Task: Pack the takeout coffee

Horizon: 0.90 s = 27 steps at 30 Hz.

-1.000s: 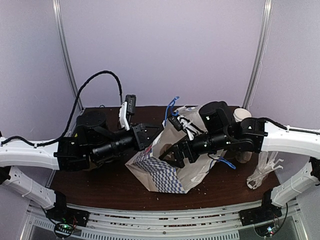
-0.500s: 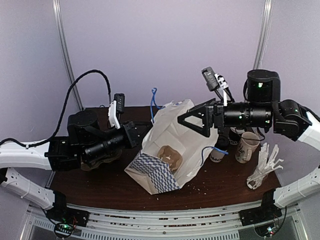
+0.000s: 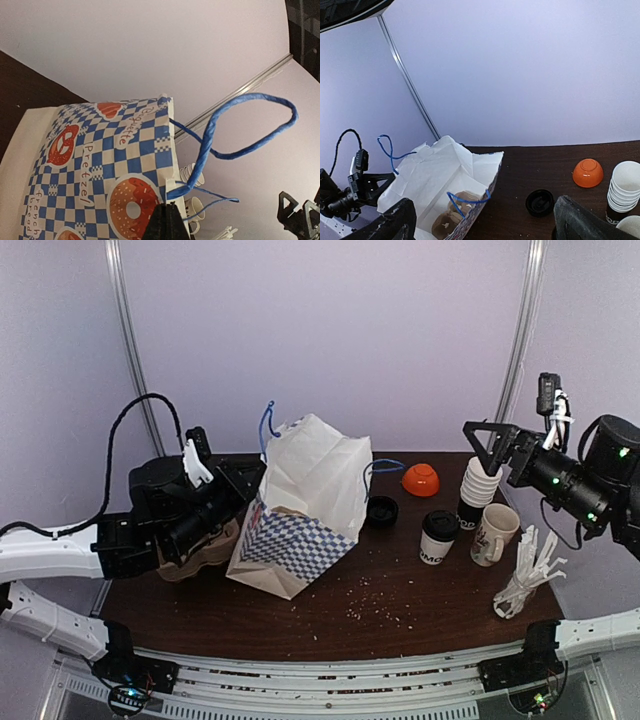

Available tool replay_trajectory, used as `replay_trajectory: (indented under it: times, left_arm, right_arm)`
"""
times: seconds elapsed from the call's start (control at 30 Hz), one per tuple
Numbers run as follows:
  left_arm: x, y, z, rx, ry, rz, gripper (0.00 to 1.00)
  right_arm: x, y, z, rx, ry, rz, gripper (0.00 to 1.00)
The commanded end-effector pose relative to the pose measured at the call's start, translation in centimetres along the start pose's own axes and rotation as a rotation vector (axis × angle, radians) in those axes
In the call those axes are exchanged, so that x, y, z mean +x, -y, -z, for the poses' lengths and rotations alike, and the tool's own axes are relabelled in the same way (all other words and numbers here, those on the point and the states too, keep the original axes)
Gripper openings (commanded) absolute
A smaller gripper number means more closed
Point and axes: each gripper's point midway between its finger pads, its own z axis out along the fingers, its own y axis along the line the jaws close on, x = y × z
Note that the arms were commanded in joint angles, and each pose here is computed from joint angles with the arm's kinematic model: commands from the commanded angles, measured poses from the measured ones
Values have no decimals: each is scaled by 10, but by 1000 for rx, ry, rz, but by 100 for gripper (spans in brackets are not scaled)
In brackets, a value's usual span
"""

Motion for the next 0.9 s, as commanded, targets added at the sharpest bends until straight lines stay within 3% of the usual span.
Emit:
replay_trajectory:
  times: [0.0,0.4,0.6,0.83,0.87]
  left_arm:
    - [-12,-17,-6,-21,89,240,0]
    - [-14,2,-23,47,87,417,0]
    - [-6,-20,-18,-3,84,481,0]
    - [-4,-46,4,-99,57,461,0]
    - [-5,-49,8,-115,53,449,4]
  right_arm:
    - [22,25,-8,135,-6,0,99]
    - [31,22,-15,127,-20,7,98]
    - [39,23,-17,133,-41,20,98]
    - [54,25,-22,144,-76,35,98]
    - [57,25,-24,144,-82,37,98]
